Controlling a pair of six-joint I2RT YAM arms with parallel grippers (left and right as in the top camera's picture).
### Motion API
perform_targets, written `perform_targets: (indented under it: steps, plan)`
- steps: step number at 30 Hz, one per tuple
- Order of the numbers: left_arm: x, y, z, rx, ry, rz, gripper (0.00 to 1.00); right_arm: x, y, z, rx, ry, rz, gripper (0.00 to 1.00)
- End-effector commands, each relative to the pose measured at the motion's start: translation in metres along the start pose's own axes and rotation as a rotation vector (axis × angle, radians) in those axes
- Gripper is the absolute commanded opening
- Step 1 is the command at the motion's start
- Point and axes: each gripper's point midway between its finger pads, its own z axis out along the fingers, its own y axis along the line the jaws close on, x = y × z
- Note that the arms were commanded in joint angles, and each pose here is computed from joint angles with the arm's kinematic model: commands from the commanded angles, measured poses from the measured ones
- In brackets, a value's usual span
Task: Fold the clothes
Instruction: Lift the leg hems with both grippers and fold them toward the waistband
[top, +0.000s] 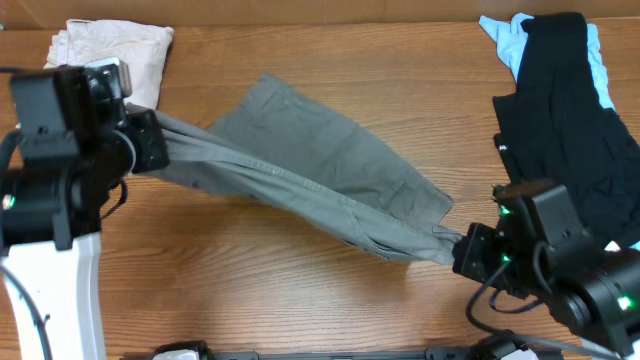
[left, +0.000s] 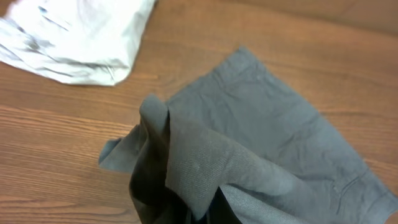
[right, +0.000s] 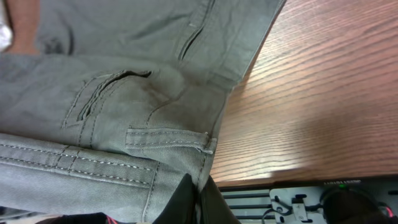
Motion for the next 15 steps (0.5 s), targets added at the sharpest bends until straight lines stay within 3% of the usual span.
perform_targets:
  steps: [1,8,15]
  plan:
    - [-0.004,0.008,0.030,-0.060,0.063,0.005,0.04,-0.006,-0.016,0.016,0.117,0.010,0.013,0.04]
    - [0.002,-0.008,0.104,-0.053,0.195,0.085,0.04,-0.023,-0.033,0.065,0.250,0.027,0.074,0.04]
    - [-0.027,-0.036,0.187,-0.002,0.115,0.151,0.04,-0.062,-0.058,0.113,0.255,-0.079,0.172,0.04]
